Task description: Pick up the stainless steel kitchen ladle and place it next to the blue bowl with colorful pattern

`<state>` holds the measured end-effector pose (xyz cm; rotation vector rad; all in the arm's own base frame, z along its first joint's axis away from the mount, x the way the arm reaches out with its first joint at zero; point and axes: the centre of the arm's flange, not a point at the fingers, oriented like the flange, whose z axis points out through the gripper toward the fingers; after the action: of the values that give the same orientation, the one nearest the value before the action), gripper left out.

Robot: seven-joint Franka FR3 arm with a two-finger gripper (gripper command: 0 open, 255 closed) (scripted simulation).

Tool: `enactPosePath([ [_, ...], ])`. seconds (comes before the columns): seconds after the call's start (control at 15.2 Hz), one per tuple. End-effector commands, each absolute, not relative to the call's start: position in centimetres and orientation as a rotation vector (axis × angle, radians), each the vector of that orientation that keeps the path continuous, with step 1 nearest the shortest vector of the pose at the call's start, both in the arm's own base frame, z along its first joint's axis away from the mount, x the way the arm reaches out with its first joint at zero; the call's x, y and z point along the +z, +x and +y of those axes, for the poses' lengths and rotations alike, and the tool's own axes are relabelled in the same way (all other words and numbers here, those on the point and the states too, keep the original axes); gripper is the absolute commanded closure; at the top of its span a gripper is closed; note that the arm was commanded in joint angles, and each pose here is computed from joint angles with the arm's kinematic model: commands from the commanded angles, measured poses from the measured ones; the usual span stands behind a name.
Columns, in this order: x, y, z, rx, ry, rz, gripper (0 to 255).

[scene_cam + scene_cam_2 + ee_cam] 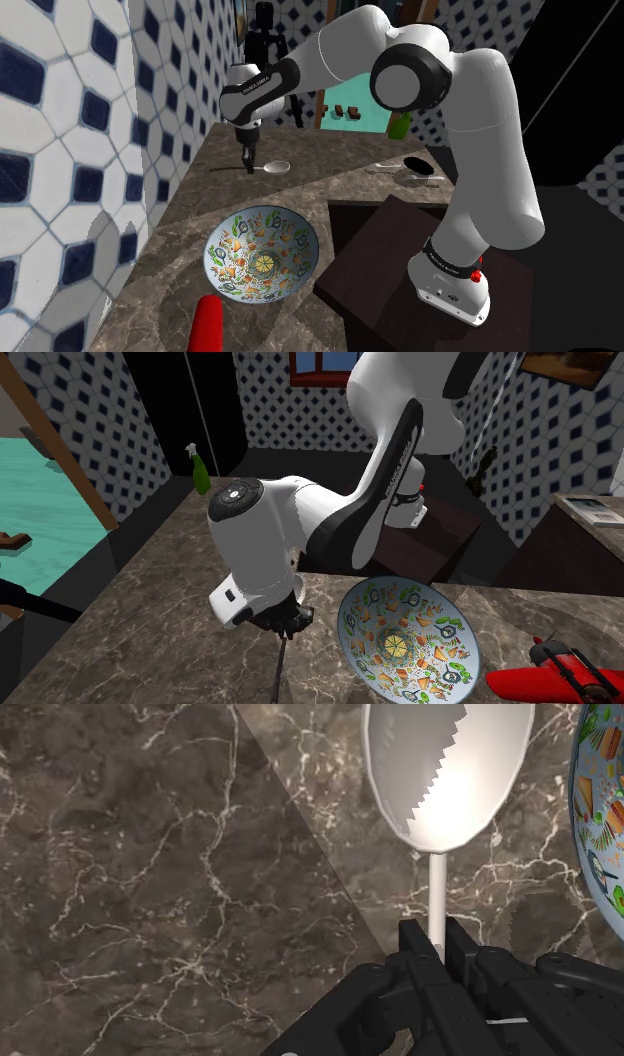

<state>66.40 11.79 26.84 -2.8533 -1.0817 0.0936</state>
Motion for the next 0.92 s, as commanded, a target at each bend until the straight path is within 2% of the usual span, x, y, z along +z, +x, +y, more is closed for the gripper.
enactPosePath([
  [0.0, 25.9, 66.4, 11.8, 0.093, -2.853, -1.081, 255],
  [0.86, 19.0, 66.4, 11.8, 0.093, -2.853, -1.081, 255],
])
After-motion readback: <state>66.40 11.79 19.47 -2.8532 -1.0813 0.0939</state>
